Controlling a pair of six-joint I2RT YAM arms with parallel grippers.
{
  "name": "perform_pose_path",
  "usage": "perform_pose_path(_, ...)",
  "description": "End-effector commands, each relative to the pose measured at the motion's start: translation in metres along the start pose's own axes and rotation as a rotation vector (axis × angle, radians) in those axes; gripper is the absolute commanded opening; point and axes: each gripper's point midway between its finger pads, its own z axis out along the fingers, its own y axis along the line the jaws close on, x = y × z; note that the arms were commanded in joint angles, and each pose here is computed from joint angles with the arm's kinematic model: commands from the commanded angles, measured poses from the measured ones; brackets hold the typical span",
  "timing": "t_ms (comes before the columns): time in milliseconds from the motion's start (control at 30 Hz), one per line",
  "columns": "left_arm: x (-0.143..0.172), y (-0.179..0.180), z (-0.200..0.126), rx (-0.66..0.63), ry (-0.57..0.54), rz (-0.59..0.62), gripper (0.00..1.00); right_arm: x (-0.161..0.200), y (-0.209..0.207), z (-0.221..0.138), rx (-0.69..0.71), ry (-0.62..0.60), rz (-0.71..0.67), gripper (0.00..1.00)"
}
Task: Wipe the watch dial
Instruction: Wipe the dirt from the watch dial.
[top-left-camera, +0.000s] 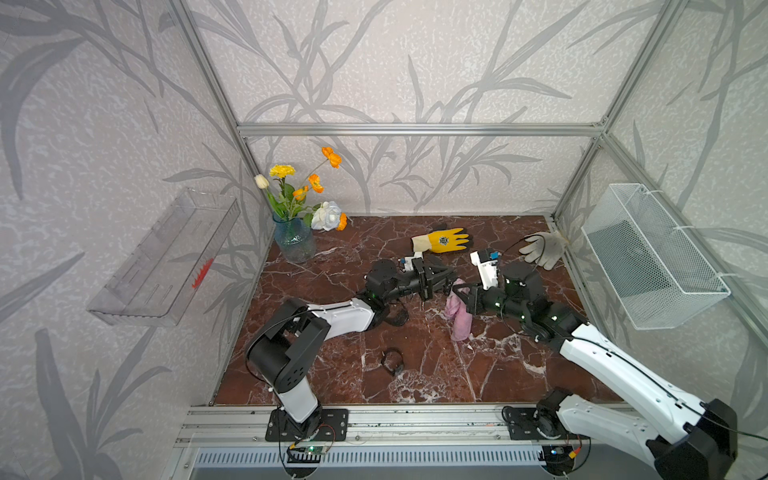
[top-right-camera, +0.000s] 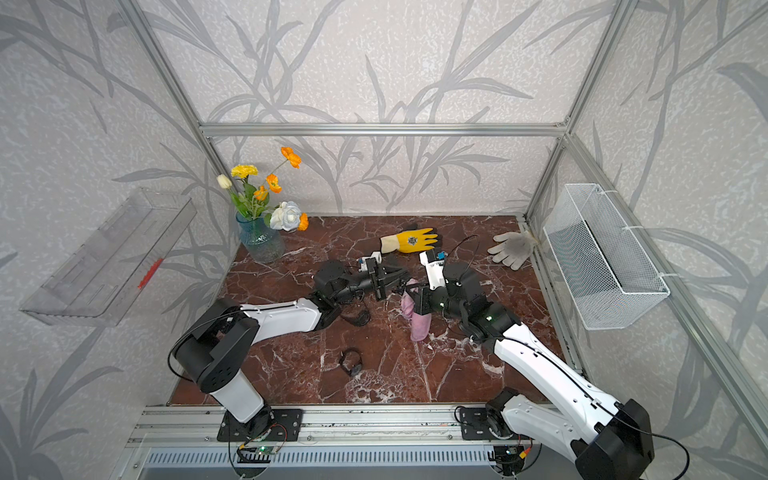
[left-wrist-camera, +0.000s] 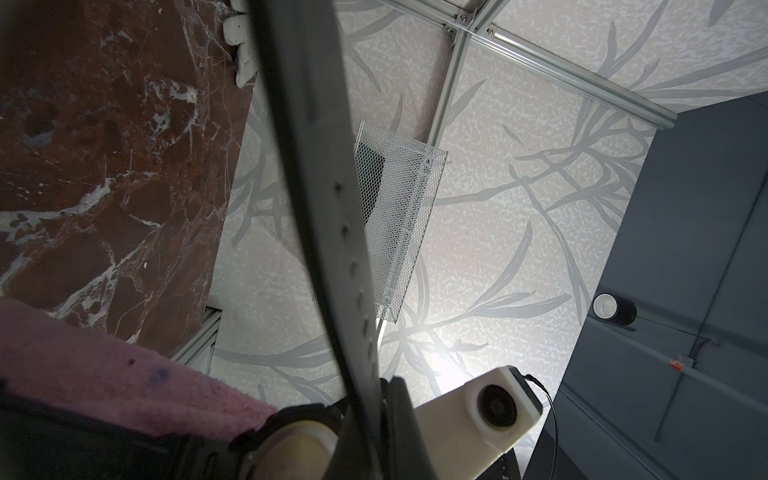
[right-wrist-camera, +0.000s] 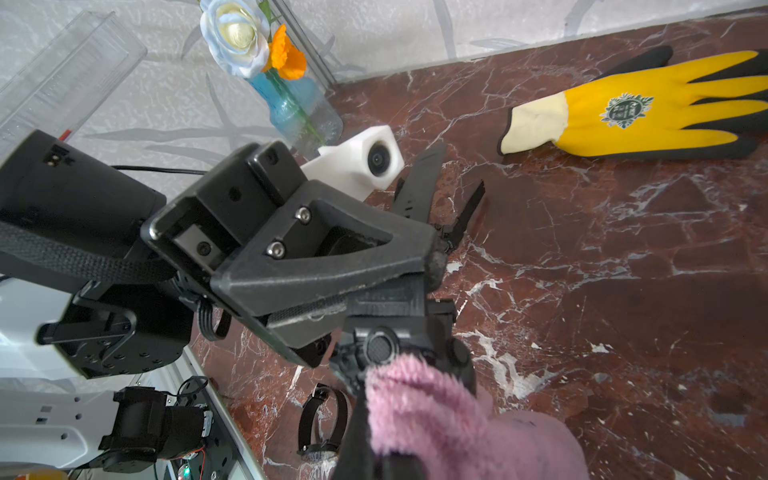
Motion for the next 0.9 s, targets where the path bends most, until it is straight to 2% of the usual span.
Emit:
perform_pose_path(0,0.037,-0.021,0.004,0.043,0.136,0.061,0.00,0.008,0.022,0.011,-0.092,0.038,-0.091,0.00)
perform_pose_path(133,0.036,-0.020,0.003,0.044,0.133,0.056,0.00,0.028,0.012,0.020,-0.069,0.109,-0.094,0.00)
perform_pose_path(233,0.037,-0.020,0.003,0.045,0.133,0.054,0.00,0.039,-0.006,0.024,0.014,0.146,-0.097,0.00)
perform_pose_path(367,0.038,-0.021,0.002,0.042,0.131,0.057,0.00,0.040,-0.039,0.020,0.183,0.152,-0.066,0.00)
perform_pose_path(533,0.038,-0.017,0.000,0.030,0.129,0.055,0.00,0.031,-0.063,0.012,0.292,0.150,-0.044,0.00)
perform_pose_path(733,0.038,-0.005,-0.006,-0.021,0.122,0.079,0.00,0.010,-0.095,-0.015,0.373,0.087,0.033,0.00)
perform_pose_path(867,0.038,-0.017,-0.011,0.066,0.138,0.046,0.00,-0.005,-0.121,-0.053,0.411,-0.007,0.117,0.00)
